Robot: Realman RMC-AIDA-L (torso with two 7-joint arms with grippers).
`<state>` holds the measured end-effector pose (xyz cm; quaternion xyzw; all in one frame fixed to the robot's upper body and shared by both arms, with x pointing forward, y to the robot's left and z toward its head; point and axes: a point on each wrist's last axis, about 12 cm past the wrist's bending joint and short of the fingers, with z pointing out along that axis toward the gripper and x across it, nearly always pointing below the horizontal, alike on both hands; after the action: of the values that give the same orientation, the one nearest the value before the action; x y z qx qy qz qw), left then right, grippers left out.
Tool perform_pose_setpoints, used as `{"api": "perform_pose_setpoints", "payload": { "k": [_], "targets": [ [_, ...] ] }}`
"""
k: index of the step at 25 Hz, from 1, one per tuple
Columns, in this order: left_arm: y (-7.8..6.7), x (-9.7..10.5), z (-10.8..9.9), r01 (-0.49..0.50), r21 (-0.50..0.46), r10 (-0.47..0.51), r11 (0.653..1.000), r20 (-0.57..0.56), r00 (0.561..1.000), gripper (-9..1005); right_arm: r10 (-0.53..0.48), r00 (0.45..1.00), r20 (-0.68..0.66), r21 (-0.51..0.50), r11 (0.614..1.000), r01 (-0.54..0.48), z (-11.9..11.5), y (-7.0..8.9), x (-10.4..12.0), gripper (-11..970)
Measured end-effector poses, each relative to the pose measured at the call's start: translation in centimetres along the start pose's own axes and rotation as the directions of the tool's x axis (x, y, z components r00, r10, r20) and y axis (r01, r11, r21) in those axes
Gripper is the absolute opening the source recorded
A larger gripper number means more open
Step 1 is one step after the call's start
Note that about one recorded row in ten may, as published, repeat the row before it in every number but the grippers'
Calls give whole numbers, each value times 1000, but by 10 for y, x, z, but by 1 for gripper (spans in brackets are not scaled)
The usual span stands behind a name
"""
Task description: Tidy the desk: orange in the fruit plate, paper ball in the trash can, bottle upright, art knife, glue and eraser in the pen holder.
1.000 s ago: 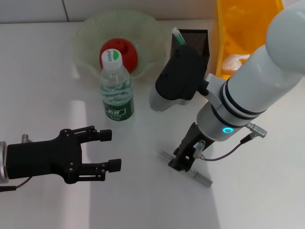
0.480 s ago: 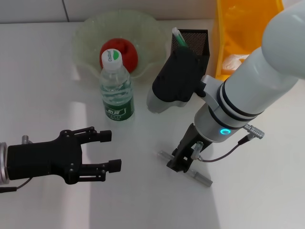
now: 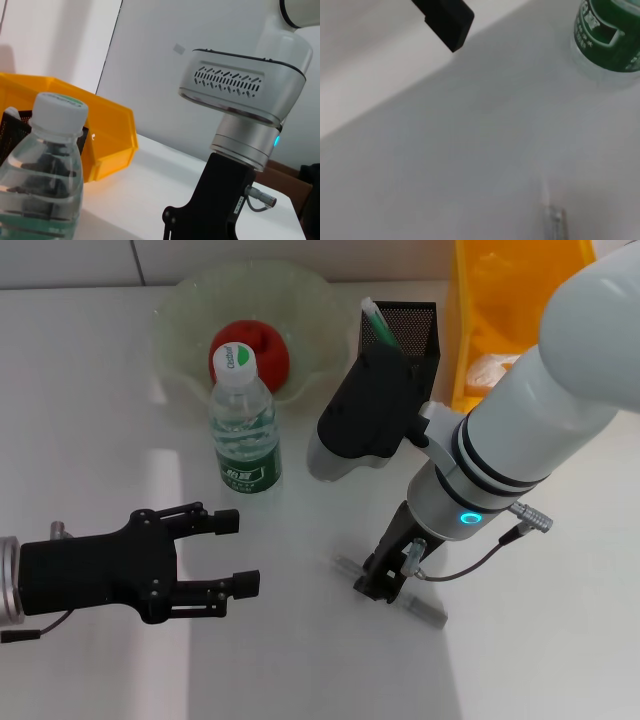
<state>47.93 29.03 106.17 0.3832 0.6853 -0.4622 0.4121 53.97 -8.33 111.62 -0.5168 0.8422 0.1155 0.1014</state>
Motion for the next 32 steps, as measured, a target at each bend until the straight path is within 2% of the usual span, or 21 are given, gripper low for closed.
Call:
{"api": "perform_pose_setpoints", "payload": {
  "k": [7, 10, 14, 19, 20, 21, 23, 27, 30, 32],
  "targets": [
    [0, -1, 0, -2, -2, 2, 1000, 2, 1000, 844, 5, 1000, 5, -2, 1000, -5, 0, 0, 0, 195],
    [0, -1, 0, -3, -2, 3, 1000, 2, 1000, 844, 6, 1000, 11, -4, 1000, -6, -2, 0, -1, 131],
    [1, -1, -1, -3, -3, 3, 1000, 2, 1000, 844, 5, 999, 33, -9, 1000, -4, -9, 2, -1, 131],
    [1, -1, -1, -5, -4, 5, 1000, 4, 1000, 845, 36, 991, 129, -3, 999, -36, -38, -7, 5, 131],
    [1, -2, -1, -5, -4, 5, 1000, 4, 1000, 845, 56, 978, 201, 8, 998, -59, -58, -17, 12, 131],
    [1, -2, -1, -5, -3, 5, 1000, 4, 1000, 845, 56, 978, 201, 8, 998, -59, -58, -17, 12, 132],
    [1, -2, 0, -5, -2, 5, 1000, 4, 1000, 846, 93, 949, 301, 12, 995, -101, -77, -29, 24, 132],
    [1, -2, 0, -5, -1, 5, 1000, 5, 1000, 846, 168, 805, 569, -75, 985, -153, -111, -53, 51, 132],
    [1, -2, 1, -7, -1, 7, 1000, 5, 1000, 846, 221, 609, 762, -143, 974, -175, -125, -73, 77, 132],
    [2, -3, 2, -9, 0, 9, 1000, 5, 1000, 845, 237, 480, 845, -160, 967, -197, -127, -86, 93, 132]
  ]
}}
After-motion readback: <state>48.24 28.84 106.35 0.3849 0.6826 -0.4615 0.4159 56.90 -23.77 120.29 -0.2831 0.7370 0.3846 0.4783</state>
